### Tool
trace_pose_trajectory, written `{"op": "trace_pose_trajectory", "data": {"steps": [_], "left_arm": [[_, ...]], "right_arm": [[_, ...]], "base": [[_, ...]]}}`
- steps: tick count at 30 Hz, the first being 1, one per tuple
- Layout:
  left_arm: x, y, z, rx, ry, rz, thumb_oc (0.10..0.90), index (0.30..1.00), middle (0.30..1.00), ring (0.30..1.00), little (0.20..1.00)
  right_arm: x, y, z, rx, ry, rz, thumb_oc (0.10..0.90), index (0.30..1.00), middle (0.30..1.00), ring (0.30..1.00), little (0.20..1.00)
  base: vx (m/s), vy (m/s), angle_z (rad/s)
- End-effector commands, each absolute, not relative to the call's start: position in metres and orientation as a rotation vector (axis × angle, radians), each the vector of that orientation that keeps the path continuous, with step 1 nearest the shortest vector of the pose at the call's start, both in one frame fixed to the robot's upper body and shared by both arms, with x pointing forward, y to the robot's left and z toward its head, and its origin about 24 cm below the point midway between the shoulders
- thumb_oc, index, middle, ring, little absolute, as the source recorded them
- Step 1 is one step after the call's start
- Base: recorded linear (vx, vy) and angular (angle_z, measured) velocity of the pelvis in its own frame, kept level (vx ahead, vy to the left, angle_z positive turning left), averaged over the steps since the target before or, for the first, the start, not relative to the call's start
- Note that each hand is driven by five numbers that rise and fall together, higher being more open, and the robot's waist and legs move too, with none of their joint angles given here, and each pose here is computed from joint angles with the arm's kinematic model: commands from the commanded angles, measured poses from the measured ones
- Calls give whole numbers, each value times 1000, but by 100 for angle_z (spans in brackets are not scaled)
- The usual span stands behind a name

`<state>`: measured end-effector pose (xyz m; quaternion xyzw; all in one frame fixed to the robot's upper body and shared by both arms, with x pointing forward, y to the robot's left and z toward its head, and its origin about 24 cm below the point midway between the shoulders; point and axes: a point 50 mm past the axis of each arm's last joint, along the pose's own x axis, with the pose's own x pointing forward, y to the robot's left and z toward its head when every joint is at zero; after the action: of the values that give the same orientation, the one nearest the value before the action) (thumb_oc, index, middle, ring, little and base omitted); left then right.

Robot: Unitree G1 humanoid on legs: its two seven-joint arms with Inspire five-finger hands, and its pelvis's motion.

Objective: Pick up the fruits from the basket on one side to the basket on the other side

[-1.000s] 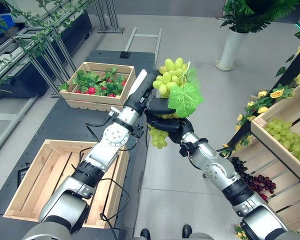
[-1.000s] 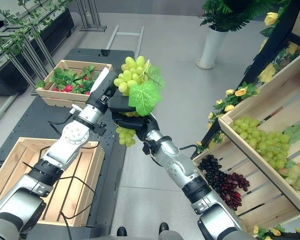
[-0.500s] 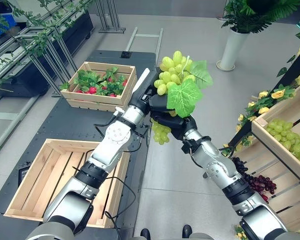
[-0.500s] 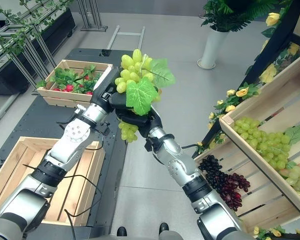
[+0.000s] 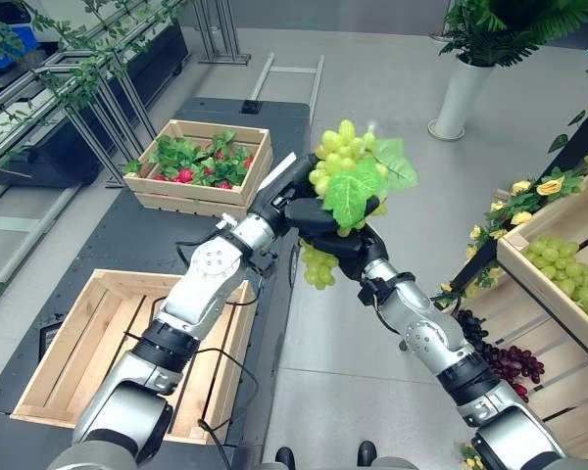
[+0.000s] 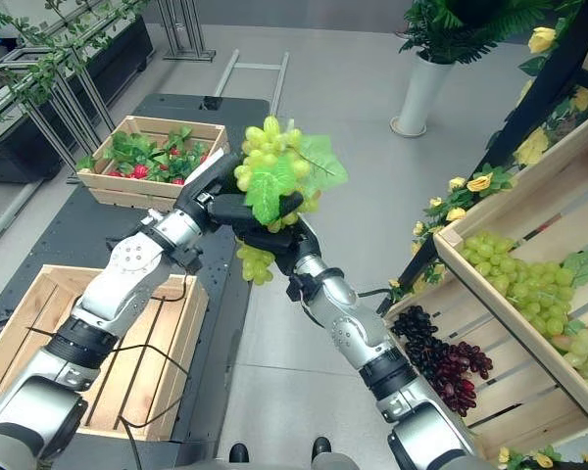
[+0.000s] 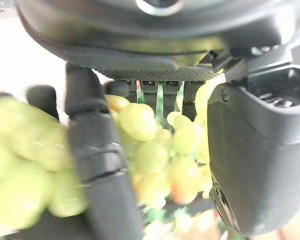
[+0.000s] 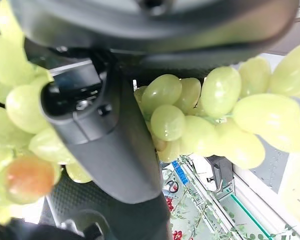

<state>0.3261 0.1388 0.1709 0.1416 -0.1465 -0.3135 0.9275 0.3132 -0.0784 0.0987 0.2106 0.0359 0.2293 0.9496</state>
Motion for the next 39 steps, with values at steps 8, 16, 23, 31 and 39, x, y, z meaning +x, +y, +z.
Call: {"op": "trace_pose_trajectory", "data": {"steps": [8, 16, 23, 31, 39], "left_arm": [[312, 168, 238, 642, -603, -644, 800, 900, 900, 900, 900], [308, 164, 270, 794, -717, -573, 800, 900, 900, 900, 900], [310, 184, 267, 537, -786, -350, 800, 900, 900, 900, 900], [323, 191, 191, 306, -537, -206, 800, 900, 900, 900, 900], [324, 191, 105, 174, -226, -91, 800, 900, 900, 900, 900]], "right_arm": [[330, -119, 126, 582, -158, 325, 400, 300, 300, 300, 300], [334, -120, 128, 572, -154, 317, 400, 300, 300, 300, 300], [331, -117, 127, 536, -174, 310, 400, 300, 300, 300, 300], [325, -110, 129, 428, -194, 341, 400, 300, 300, 300, 300], [319, -120, 118, 235, -140, 404, 400, 300, 300, 300, 300]], "base": [[1, 1, 0], [0, 8, 7], [0, -1, 0], [0, 0, 0], [2, 0, -2]]}}
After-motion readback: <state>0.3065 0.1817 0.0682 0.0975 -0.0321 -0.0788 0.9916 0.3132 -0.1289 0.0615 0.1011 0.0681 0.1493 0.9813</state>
